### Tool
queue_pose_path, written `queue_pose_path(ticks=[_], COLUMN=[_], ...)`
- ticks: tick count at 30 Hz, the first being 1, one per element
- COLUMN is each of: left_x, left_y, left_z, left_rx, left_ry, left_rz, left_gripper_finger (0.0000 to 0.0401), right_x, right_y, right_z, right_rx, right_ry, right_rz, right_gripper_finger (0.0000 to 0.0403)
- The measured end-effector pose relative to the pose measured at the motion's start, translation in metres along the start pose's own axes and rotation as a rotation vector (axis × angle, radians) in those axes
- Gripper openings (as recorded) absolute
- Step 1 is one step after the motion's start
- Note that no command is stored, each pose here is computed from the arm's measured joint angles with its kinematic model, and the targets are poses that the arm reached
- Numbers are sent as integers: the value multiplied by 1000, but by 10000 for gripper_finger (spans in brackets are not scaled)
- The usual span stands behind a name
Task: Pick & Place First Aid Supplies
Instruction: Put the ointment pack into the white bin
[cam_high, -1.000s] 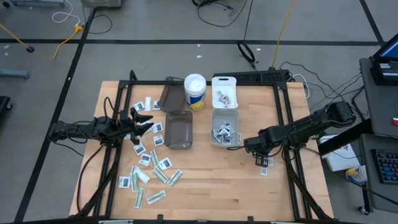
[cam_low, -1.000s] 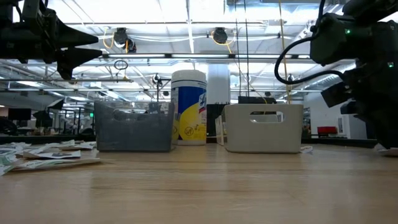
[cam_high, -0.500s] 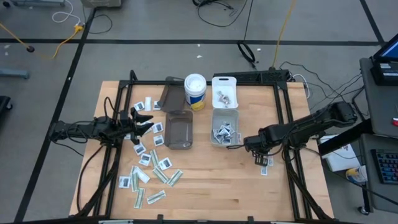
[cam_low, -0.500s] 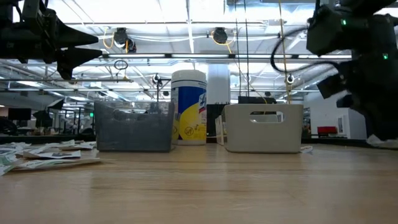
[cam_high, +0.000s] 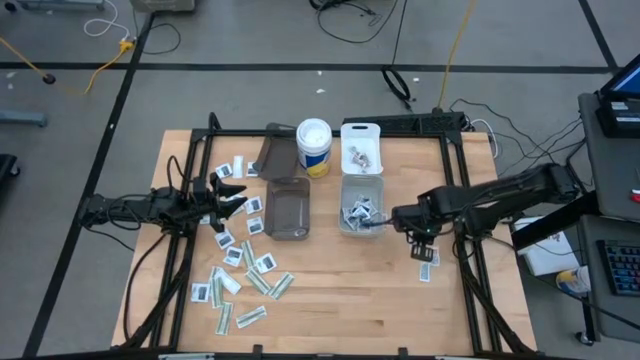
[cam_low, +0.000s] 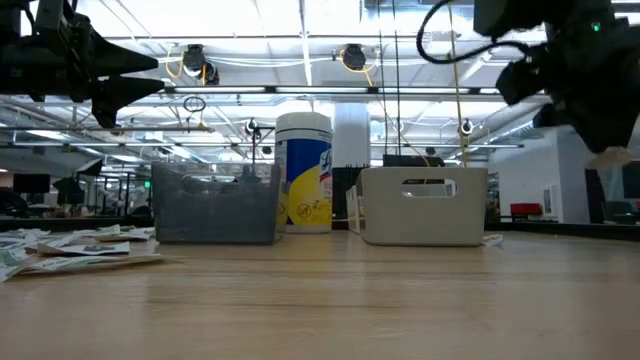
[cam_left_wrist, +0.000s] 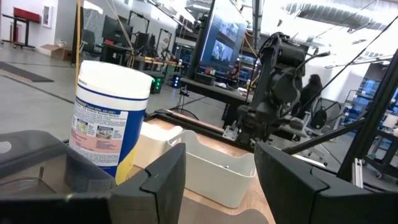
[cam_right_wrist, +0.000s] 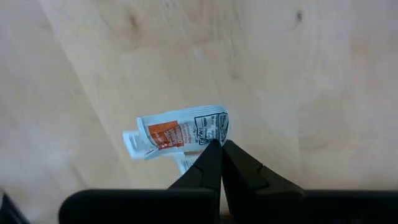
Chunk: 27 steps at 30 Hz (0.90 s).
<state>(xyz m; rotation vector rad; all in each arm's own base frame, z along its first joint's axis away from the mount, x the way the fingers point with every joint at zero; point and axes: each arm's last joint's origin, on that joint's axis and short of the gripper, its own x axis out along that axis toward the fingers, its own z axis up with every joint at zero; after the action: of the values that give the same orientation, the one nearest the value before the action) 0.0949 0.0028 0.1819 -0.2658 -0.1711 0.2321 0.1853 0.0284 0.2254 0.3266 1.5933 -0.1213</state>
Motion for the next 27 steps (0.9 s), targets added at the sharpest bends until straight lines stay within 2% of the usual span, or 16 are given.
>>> queue_pose_path(ticks=[6,11,16,21,27], left_x=[0,0,0,0,0], left_y=[0,0,0,0,0], left_z=[0,0,0,0,0], left_rx=[0,0,0,0,0], left_ry=[0,0,0,0,1], left_rz=[0,0,0,0,0], left_gripper_finger=[196,196,196,196,196], right_x=[-33,-37,-35,-49,-60], right_y=[4,-2,-25,-52,-98], right_z=[-1,7,28,60,100], right_rx=[-31,-28,-21,-47,-38], right_ry=[8,10,41,2,-16], right_rz=[-6,-3,-7,8,14], right_gripper_finger=[0,0,0,0,0])
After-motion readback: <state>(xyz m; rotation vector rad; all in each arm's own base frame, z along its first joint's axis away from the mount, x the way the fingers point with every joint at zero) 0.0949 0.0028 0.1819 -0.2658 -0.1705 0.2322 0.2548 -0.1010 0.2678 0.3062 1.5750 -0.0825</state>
